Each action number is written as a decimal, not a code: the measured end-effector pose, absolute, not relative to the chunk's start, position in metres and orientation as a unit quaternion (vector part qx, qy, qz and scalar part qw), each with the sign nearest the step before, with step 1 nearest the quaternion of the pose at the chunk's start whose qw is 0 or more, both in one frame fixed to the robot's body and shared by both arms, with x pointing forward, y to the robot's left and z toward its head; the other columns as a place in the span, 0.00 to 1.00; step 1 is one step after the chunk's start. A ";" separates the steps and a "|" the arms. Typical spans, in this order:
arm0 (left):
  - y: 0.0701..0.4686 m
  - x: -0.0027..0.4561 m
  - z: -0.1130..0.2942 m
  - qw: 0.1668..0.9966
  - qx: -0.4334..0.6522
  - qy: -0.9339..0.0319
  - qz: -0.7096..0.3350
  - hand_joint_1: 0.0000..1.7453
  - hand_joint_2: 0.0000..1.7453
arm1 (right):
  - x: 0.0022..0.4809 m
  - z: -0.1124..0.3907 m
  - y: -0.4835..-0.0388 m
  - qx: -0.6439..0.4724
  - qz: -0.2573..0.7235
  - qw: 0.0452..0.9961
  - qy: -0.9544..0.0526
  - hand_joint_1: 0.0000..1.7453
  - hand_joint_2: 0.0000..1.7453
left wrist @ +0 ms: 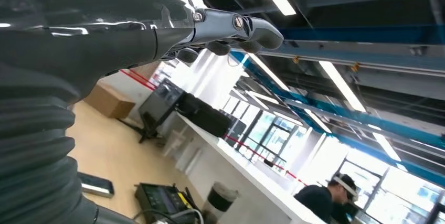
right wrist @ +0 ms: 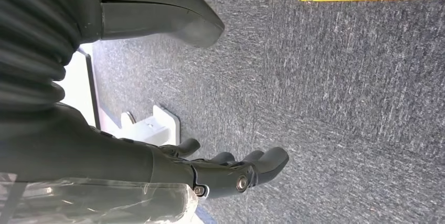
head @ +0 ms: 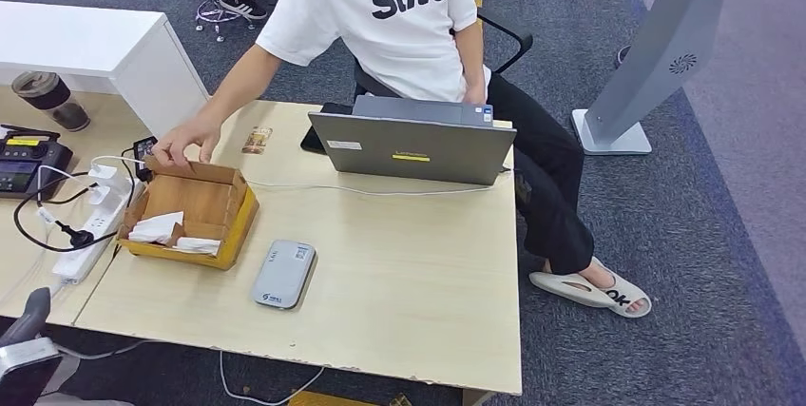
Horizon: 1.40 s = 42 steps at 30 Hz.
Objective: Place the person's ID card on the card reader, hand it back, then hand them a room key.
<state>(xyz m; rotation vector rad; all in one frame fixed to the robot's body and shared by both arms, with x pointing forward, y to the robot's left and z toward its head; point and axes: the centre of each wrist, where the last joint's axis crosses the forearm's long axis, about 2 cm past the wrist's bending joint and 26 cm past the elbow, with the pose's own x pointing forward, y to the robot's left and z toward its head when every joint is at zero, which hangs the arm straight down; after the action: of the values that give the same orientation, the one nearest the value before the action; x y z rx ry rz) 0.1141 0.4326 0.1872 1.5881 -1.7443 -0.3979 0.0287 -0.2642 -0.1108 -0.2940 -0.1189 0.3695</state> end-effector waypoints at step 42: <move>0.264 0.045 -0.105 0.952 0.248 -0.164 0.078 0.00 1.00 | 0.033 -0.108 -0.253 -0.240 0.199 0.947 -0.074 0.00 1.00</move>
<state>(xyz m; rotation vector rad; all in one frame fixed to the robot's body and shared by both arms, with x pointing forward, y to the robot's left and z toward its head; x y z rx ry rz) 0.0451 0.2638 -0.1052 0.5043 -0.3331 0.1583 0.0332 -0.2533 -0.1076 -0.4882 -0.1511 0.4042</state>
